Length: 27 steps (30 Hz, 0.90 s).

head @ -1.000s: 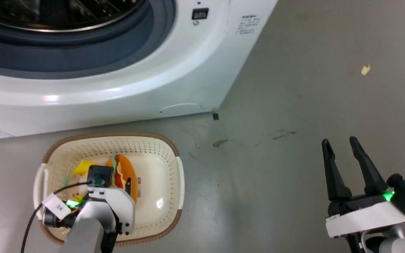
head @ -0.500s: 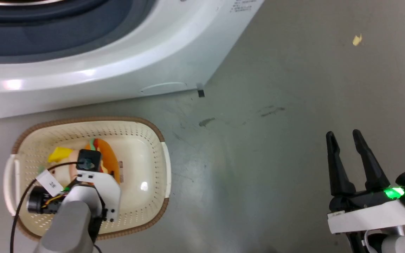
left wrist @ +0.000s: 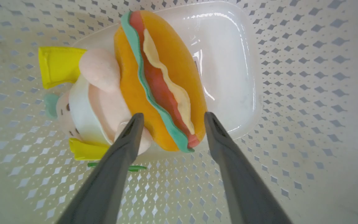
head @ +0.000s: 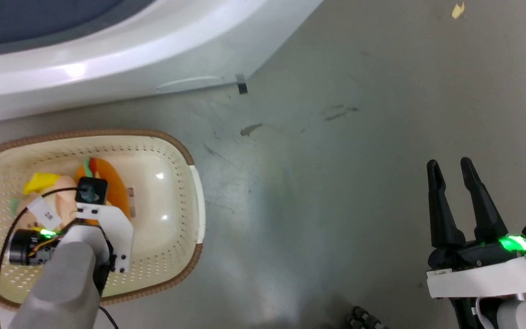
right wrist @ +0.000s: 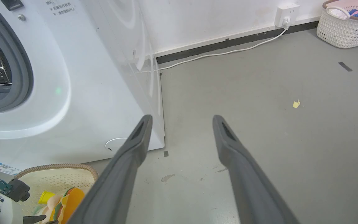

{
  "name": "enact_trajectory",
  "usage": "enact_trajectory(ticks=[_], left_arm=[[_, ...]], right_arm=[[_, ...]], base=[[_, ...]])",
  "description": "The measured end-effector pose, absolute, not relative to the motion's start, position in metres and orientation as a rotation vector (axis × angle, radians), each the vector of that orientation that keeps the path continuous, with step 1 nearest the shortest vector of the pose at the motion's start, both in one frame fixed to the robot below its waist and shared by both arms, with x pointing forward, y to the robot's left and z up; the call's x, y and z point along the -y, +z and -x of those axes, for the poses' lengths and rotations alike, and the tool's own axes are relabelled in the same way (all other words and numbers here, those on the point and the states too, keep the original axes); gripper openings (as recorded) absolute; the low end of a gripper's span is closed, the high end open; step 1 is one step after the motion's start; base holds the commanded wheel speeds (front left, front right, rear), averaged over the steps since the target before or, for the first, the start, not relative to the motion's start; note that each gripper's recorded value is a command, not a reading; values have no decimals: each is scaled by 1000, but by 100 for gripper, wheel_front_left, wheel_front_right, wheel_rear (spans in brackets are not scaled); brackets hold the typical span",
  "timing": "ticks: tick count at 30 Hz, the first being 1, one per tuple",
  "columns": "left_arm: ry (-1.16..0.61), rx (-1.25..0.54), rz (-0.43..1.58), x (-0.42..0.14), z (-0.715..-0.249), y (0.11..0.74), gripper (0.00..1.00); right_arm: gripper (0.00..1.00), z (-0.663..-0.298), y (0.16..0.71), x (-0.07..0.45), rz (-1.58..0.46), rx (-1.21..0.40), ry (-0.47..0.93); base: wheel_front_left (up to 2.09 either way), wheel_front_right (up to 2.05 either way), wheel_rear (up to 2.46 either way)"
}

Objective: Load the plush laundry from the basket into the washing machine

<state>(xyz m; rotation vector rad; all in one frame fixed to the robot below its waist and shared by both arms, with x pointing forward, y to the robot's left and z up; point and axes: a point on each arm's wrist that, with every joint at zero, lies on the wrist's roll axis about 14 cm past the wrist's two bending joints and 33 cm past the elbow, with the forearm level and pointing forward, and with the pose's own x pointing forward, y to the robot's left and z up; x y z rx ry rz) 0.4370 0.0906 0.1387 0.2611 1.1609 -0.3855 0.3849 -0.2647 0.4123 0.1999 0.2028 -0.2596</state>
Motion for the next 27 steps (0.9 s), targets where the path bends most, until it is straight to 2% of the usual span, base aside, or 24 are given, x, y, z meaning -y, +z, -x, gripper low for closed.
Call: enact_trajectory(ticks=[16,17,18,19,27], left_arm=[[-346,-1277,-250,-89,-438,81,100],[-347,-1286,-252,-89,-437,78,62],[-350,-1294,-249,-87,-436,75,13],[-352,-1306,-245,-87,-434,71,0],[-352,-1329,-225,-80,-429,55,0]], right_arm=[[100,-385,388,276,-205,-247,-314],[100,-385,386,276,-206,-251,-315],[100,-385,385,276,-205,-251,-317],[100,-385,384,277,-203,-255,-319],[100,-386,385,284,-200,-242,-342]], base=[[0,0,0],[0,0,0],[0,0,0],[0,0,0],[0,0,0]])
